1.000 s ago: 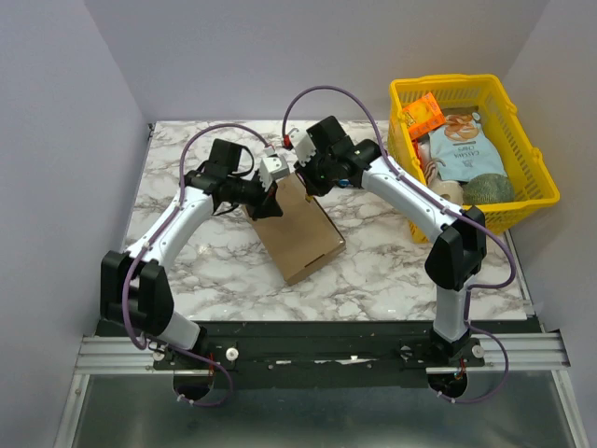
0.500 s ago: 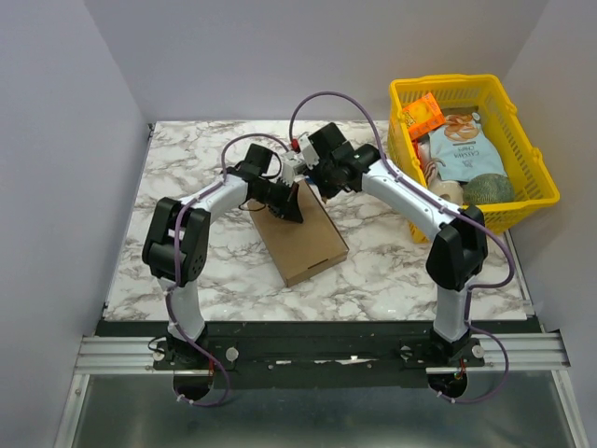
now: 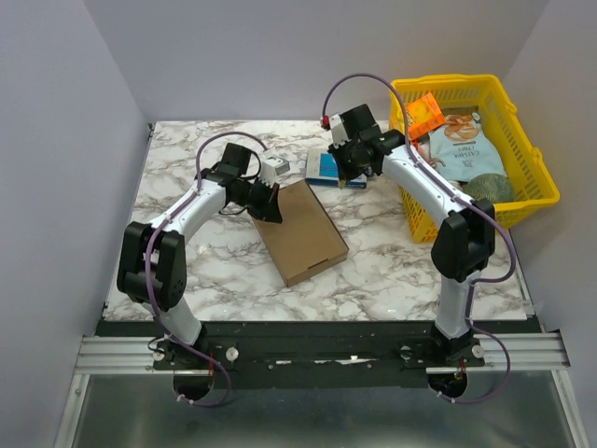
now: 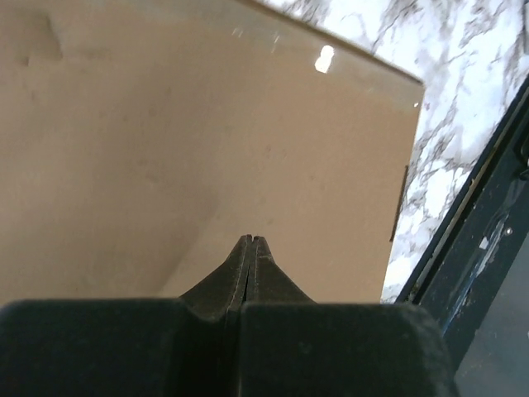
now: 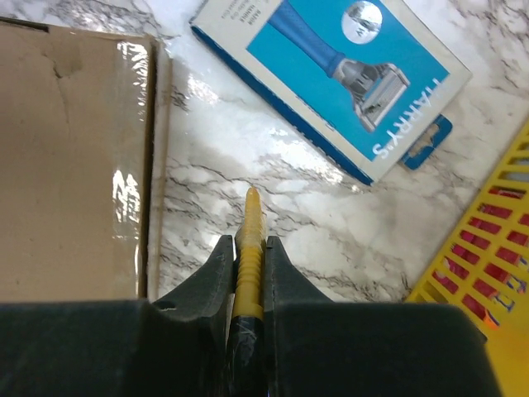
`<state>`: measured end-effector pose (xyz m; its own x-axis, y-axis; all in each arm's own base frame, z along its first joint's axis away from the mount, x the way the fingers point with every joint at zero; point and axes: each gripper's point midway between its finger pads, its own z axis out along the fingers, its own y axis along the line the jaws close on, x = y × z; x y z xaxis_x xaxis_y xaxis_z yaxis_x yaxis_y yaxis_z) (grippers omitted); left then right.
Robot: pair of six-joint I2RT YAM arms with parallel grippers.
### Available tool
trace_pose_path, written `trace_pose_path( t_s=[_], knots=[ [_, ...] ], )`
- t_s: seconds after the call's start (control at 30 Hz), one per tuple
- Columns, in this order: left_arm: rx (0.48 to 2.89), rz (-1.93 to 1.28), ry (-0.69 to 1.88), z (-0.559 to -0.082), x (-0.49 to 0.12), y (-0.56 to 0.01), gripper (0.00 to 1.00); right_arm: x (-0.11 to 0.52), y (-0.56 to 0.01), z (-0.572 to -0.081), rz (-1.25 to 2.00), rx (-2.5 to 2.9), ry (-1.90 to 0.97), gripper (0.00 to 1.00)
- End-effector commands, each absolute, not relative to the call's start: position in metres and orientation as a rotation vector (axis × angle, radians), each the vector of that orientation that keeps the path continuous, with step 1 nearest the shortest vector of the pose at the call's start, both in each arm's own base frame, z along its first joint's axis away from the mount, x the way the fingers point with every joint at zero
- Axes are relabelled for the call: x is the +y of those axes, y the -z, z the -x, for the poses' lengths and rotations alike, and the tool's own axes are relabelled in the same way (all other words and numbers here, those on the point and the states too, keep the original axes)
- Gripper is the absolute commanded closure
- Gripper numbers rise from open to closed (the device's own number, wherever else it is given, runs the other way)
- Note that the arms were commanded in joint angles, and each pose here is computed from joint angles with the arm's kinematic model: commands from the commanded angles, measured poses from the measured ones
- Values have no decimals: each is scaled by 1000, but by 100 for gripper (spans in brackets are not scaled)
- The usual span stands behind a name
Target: Unpack the express box
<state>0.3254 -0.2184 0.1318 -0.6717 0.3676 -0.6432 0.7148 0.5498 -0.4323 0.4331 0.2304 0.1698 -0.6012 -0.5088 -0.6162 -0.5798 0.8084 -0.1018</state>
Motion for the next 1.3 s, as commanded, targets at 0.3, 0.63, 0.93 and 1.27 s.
trace_pose_path(
  t_s=[0.3,0.63,0.93,1.27],
  knots=[
    [2499,-966,889,-286,-186,-97,100,264,-151,-433,867,2358,-304,100],
    [2518,-991,894,-279,-183,-88,100,262,-146,-430,877,2370,-297,100],
    [2569,-1007,845,-275,-175,-69,100,261,-134,-427,898,2395,-295,100],
    [2668,-998,758,-256,-134,-43,100,251,-135,-436,844,2390,-207,100]
  ],
)
